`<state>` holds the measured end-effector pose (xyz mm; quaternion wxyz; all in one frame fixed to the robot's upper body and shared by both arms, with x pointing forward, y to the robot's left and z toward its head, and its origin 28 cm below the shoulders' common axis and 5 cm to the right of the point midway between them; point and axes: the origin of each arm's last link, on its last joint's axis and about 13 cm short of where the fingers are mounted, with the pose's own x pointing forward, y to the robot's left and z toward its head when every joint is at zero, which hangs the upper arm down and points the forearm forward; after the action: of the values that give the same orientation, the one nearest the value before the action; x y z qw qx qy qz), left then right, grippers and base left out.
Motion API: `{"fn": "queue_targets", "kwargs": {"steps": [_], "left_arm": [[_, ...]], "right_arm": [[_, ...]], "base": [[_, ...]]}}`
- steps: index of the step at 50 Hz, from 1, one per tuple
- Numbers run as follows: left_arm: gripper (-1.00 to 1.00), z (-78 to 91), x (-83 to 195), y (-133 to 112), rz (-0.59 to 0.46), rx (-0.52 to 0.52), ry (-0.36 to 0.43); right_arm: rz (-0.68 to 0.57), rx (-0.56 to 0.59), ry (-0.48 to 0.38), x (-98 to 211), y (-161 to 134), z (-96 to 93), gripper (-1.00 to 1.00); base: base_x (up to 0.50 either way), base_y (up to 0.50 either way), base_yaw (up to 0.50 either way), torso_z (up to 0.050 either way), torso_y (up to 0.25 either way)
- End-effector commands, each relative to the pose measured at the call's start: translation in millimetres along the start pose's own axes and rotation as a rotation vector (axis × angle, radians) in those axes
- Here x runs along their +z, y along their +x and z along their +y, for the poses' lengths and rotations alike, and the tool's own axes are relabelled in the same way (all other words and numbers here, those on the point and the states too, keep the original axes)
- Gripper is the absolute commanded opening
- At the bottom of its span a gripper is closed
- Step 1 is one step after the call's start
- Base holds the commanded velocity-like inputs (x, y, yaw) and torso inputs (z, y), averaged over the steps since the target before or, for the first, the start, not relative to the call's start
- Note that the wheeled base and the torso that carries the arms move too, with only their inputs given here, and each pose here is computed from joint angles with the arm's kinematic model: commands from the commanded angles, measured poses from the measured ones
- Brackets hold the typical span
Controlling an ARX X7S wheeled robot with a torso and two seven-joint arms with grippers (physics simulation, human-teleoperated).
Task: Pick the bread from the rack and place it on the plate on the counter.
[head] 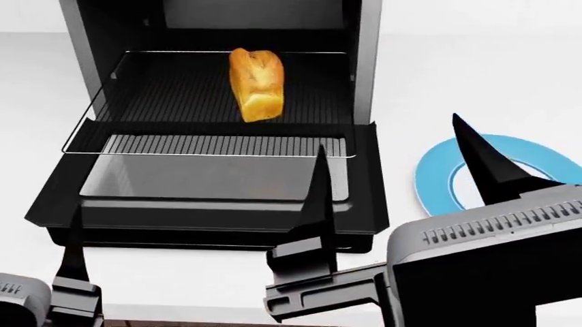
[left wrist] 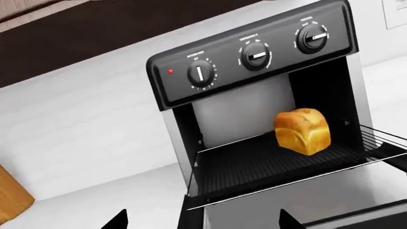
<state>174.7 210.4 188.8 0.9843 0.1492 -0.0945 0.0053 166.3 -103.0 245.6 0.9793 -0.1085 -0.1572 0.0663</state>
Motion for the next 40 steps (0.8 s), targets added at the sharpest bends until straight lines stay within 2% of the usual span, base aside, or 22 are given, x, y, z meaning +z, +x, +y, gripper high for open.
{"fn": "queue_targets", "kwargs": {"steps": [1,7,14,16,40], "left_arm": [[1.0,-0.1,0,-2,0.022,0.014,-0.008],[1.0,1.0,-1,-2,0.036,0.027,-0.022],[1.0,1.8,-3,-3,0.054,0.044,-0.02],[1.0,1.7,-3,-3,0.052,0.042,-0.02],[1.0,2.5,-5,-6,0.072,0.061,-0.002]], "right_arm": [[-0.023,0.019,0.036,12,18,-6.1,1.0],[-0.044,0.045,0.025,26,28,-8.3,1.0],[-0.051,0.071,0.058,35,36,-9.9,1.0],[-0.043,0.085,0.085,34,37,-9.7,1.0],[0.052,0.186,0.126,17,71,6.1,1.0]], "base": [[0.0,0.0,0.0,0.0,0.0],[0.0,0.0,0.0,0.0,0.0],[0.0,0.0,0.0,0.0,0.0],[0.0,0.0,0.0,0.0,0.0],[0.0,0.0,0.0,0.0,0.0]]}}
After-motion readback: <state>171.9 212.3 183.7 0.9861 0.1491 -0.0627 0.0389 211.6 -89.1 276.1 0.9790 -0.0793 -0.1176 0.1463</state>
